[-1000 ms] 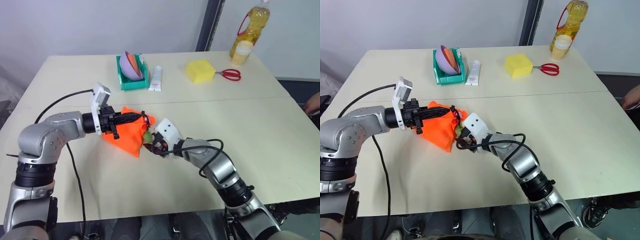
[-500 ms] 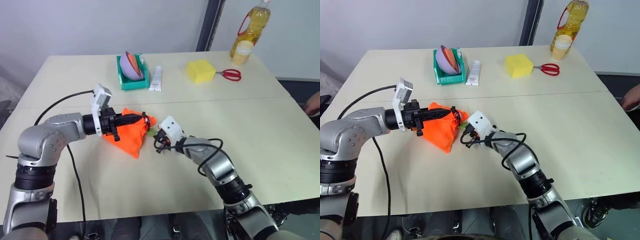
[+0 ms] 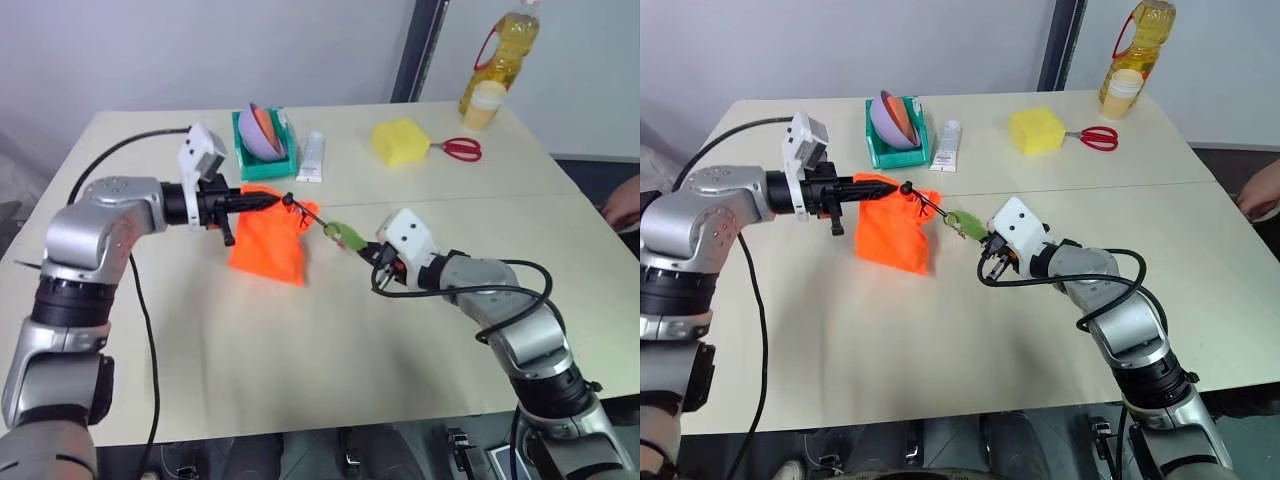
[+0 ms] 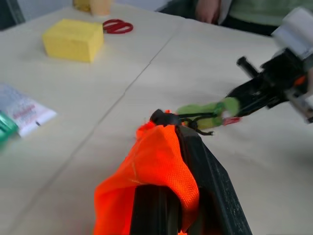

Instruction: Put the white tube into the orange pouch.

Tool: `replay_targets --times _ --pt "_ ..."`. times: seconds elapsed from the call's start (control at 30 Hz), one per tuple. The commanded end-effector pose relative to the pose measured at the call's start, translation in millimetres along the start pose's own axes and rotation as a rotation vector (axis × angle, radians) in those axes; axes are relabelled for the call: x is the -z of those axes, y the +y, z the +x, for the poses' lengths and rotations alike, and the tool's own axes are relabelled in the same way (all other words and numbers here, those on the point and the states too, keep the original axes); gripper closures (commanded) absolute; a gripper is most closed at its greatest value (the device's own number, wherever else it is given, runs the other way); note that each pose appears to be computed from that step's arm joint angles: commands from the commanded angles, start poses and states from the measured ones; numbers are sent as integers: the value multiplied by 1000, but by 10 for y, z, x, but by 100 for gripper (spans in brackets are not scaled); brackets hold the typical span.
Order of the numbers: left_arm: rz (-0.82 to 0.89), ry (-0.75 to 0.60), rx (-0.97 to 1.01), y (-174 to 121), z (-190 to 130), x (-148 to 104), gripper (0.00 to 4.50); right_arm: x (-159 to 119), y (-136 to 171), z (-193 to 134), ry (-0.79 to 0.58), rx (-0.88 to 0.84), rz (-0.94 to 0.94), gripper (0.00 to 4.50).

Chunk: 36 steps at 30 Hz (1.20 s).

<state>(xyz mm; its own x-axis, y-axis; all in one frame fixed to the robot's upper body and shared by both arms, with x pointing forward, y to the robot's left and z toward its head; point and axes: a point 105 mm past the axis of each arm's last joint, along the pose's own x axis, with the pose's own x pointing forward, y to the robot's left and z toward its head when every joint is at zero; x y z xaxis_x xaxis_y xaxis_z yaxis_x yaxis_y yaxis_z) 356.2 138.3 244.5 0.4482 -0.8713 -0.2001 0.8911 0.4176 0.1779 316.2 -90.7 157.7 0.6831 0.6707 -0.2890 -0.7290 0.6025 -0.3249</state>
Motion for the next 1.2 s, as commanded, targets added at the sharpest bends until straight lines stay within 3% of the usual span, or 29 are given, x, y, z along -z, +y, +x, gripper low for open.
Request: replay_targets --times 0.03,0.17,0.3,0.43,0.53,0.7,0.83,0.93,1.13,1.2 --pt "207 5 18 65 -34 -246 450 -168 87 -25 -54 -33 -35 447" --pt "331 70 5 189 -70 -313 450 -122 156 -4 -39 -55 -35 447" --pt "398 111 114 79 -103 -357 450 -86 194 0 -27 -73 -33 447" --pt "455 256 184 -20 -138 -11 450 -34 174 -7 -10 -66 -31 447" --pt "413 291 180 -94 -98 222 450 38 155 -32 14 -57 -33 447" --pt "316 240 169 -351 85 467 450 187 59 -105 74 -25 -54 447" --pt "129 161 115 -513 212 601 450 237 -80 -182 97 22 -58 447" --pt "-32 109 119 -642 155 668 356 275 -153 -253 118 43 -70 450" --pt "-123 80 84 -687 -45 639 60 315 -311 -369 145 92 -95 450" --pt "-117 69 63 -655 -77 589 60 309 -375 -416 147 111 -104 450"
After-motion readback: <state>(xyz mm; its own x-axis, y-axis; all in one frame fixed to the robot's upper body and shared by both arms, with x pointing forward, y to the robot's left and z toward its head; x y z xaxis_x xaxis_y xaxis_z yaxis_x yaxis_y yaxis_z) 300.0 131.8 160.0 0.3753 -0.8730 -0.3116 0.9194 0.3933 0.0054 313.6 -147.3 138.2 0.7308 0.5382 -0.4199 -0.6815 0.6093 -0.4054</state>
